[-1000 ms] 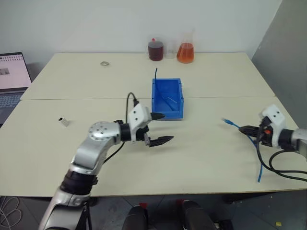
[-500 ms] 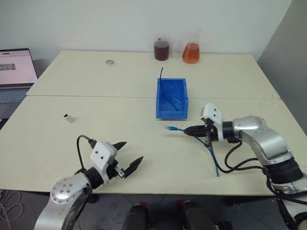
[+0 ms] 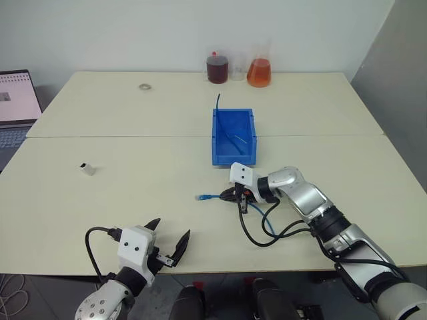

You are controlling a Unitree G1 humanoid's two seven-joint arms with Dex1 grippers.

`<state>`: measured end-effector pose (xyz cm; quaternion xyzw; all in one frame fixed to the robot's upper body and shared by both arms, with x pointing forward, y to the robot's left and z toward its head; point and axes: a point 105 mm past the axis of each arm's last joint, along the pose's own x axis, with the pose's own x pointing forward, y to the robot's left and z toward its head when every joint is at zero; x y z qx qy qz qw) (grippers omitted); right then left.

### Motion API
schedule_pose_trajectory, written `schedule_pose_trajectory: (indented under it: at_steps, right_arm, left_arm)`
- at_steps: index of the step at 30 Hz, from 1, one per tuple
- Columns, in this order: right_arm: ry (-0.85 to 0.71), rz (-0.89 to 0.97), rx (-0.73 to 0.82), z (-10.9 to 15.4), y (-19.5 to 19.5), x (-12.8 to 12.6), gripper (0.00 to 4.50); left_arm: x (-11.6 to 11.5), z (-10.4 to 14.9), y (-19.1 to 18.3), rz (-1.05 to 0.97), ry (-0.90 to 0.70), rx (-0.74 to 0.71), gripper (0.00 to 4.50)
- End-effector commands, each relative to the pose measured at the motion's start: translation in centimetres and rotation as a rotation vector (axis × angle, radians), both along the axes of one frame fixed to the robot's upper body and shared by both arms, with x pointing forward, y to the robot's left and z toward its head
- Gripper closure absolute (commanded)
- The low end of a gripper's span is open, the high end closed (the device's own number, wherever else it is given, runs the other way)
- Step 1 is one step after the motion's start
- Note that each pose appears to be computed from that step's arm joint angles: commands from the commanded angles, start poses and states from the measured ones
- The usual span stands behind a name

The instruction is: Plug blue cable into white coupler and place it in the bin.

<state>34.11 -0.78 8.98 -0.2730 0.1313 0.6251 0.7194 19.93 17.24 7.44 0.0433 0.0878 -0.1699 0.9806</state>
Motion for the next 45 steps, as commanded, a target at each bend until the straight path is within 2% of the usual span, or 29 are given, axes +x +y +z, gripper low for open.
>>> schedule_pose_trajectory:
  at_steps: [1, 2, 6, 12, 15, 22, 25, 28, 34, 38, 45]
  right_arm:
    - [-0.010, 0.031, -0.043, -0.6, 0.1, 0.1, 4.48]
    - [-0.006, 0.038, -0.046, -0.8, 0.1, 0.0, 4.48]
    - [0.029, 0.058, -0.037, -0.9, 0.4, -0.6, 3.68]
    - [0.082, 0.057, 0.016, 0.6, 0.2, -1.1, 2.36]
    - [0.111, 0.048, 0.044, 1.7, -0.6, -1.6, 1.67]
    - [0.121, -0.053, 0.106, 4.9, -4.6, -2.9, 0.05]
    - [0.129, -0.097, 0.140, 6.5, -6.9, -4.1, 0.05]
    - [0.145, -0.113, 0.177, 7.7, -7.8, -5.0, 0.05]
    - [0.159, -0.103, 0.230, 9.9, -9.1, -7.7, 0.05]
    - [0.157, -0.123, 0.253, 10.7, -9.2, -8.5, 0.05]
    - [0.136, -0.225, 0.276, 10.8, -9.8, -8.2, 0.05]
  left_arm:
    - [0.6, 1.1, -0.2, 0.020, -0.061, 0.004, 0.00]
    - [0.5, 1.1, -0.2, 0.019, -0.062, 0.006, 0.00]
    - [0.6, 1.2, -0.4, 0.022, -0.064, -0.002, 0.00]
    - [0.9, 1.3, -0.3, -0.014, -0.058, 0.005, 0.00]
    - [1.4, 1.7, 0.1, -0.075, -0.059, 0.032, 0.00]
    - [2.9, 3.1, 0.9, -0.384, 0.002, 0.133, 0.00]
    - [4.7, 4.3, 1.2, -0.554, 0.010, 0.197, 0.00]
    - [6.6, 4.9, 1.6, -0.634, 0.002, 0.233, 0.00]
    - [10.5, 4.5, 0.7, -0.827, 0.014, 0.267, 0.00]
    - [11.6, 3.3, -0.3, -0.934, 0.035, 0.293, 0.00]
    - [12.7, 1.5, -2.2, -1.045, 0.071, 0.335, 0.00]
